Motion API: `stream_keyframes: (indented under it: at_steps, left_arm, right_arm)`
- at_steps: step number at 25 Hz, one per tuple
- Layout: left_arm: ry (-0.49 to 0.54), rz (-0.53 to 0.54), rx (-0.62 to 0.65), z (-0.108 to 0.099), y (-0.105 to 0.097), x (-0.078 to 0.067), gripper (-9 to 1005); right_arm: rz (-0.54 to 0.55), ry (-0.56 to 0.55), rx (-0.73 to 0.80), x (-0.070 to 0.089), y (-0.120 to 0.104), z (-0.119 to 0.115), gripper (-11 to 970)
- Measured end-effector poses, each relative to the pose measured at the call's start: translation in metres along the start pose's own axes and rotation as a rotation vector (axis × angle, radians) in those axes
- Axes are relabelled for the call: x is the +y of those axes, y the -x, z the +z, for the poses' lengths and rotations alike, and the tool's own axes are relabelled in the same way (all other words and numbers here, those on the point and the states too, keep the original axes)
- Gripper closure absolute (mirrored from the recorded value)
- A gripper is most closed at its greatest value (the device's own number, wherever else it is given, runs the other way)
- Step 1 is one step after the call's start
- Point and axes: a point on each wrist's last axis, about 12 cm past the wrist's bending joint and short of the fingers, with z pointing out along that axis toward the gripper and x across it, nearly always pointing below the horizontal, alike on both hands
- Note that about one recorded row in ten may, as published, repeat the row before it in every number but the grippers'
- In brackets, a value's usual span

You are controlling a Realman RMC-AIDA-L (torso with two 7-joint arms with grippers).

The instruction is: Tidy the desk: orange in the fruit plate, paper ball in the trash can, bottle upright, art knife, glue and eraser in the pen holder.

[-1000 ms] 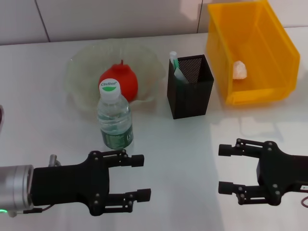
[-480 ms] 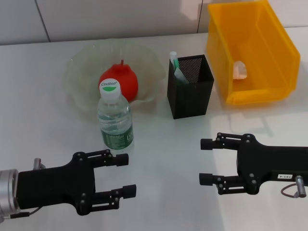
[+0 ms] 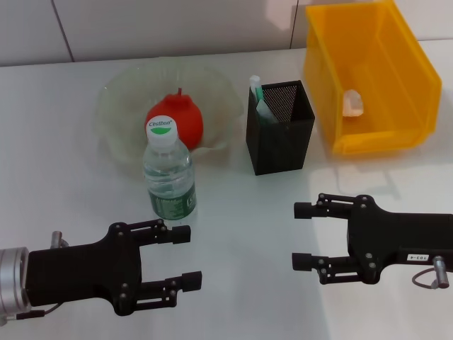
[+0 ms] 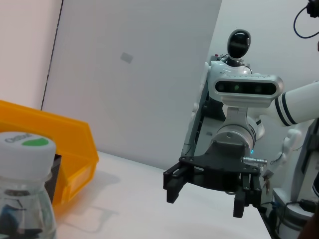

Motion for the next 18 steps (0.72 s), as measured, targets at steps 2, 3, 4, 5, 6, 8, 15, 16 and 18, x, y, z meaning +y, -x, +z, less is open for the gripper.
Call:
stream_keyframes:
  at_steps: [2, 3, 4, 5, 6, 8, 15, 16, 18]
  left_arm:
    - [0.000, 0.000, 0.000, 0.0001, 0.0000, 0.0000, 283]
    - [0.000, 0.000, 0.000, 0.0003, -0.0001, 0.0000, 281]
    - [0.000, 0.000, 0.000, 0.0004, -0.0001, 0.0000, 280]
    - [0.000, -0.001, 0.000, 0.0006, -0.0001, 0.0000, 278]
    - [0.000, -0.001, 0.000, 0.0007, -0.0002, 0.0000, 277]
    - [0.001, -0.003, -0.001, 0.0006, -0.0006, -0.0003, 274]
    - [0.003, -0.010, -0.005, 0.0011, -0.0024, -0.0020, 264]
    - [0.003, -0.010, -0.005, 0.0011, -0.0024, -0.0020, 263]
    - [0.002, -0.016, -0.006, 0.0015, -0.0027, -0.0025, 260]
  right_arm:
    - [0.001, -0.001, 0.000, 0.0002, -0.0003, -0.0004, 172]
    - [0.001, -0.001, 0.000, 0.0003, -0.0004, -0.0004, 172]
    - [0.002, -0.001, 0.000, 0.0004, -0.0005, -0.0005, 173]
    - [0.002, -0.001, 0.000, 0.0004, -0.0005, -0.0005, 173]
    - [0.002, -0.002, 0.000, 0.0005, -0.0006, -0.0005, 173]
    - [0.004, -0.002, 0.000, 0.0008, -0.0010, -0.0008, 173]
    - [0.009, -0.005, 0.000, 0.0021, -0.0026, -0.0018, 174]
    - [0.009, -0.005, 0.000, 0.0021, -0.0026, -0.0018, 174]
    - [0.011, -0.006, 0.000, 0.0025, -0.0031, -0.0021, 174]
